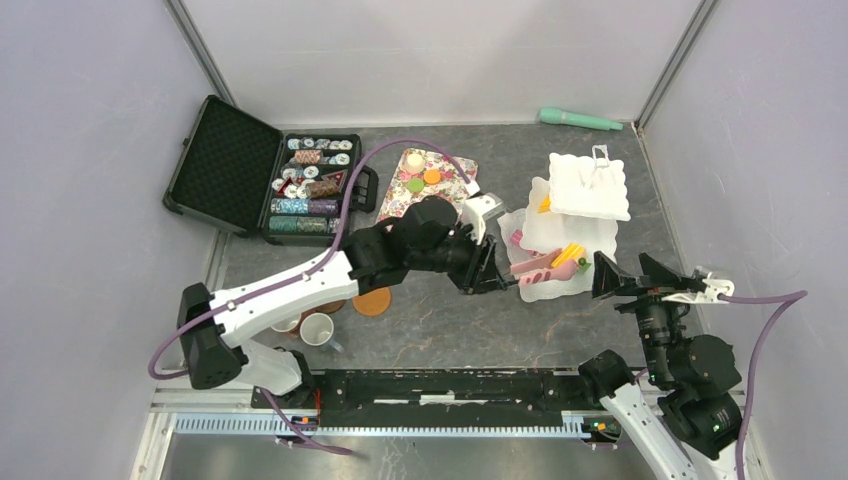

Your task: Serve the afternoon tea

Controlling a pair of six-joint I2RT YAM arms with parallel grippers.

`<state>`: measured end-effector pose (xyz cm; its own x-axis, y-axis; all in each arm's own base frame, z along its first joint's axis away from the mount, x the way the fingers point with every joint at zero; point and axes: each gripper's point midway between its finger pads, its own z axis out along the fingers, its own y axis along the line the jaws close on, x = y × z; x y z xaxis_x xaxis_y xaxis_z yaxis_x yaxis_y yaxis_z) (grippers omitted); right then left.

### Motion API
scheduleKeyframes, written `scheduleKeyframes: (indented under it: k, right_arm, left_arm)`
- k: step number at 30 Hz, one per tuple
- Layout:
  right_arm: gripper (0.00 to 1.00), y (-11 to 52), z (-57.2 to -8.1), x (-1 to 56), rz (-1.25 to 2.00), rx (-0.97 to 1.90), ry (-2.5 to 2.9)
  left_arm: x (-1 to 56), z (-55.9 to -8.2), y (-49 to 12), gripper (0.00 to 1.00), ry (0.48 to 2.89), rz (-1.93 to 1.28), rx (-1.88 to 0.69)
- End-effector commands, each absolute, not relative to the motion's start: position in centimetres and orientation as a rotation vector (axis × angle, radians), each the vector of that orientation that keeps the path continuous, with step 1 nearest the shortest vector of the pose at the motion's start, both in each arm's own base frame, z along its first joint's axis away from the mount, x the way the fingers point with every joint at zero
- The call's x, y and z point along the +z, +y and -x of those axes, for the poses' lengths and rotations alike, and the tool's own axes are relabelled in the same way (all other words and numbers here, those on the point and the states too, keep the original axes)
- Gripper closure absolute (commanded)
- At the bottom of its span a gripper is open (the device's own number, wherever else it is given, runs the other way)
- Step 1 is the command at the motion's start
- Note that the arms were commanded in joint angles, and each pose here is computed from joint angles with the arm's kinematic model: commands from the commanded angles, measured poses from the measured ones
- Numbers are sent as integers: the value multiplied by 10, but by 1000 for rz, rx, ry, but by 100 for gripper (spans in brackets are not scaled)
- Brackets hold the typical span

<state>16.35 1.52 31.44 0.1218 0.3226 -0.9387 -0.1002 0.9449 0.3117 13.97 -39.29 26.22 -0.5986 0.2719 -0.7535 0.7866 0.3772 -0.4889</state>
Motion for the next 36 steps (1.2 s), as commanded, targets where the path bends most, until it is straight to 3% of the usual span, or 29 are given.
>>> scheduleKeyframes:
  k: [1,19,29,36]
  right_arm:
    - [2,5,-154,335,-213,311,1355]
    - [2,1,-148,332,-227,310,1357]
    - [2,0,-150,328,-233,301,1362]
    - [2,3,-152,326,-227,311,1363]
  left_arm:
    - [301,-161,-421,72,1876,-953,-1103]
    - [263,-211,-484,72,1848,-1053,-797]
    - [254,-214,-487,50,1855,-1081,-686]
    - [260,-210,-484,45,1843,-1080,-679]
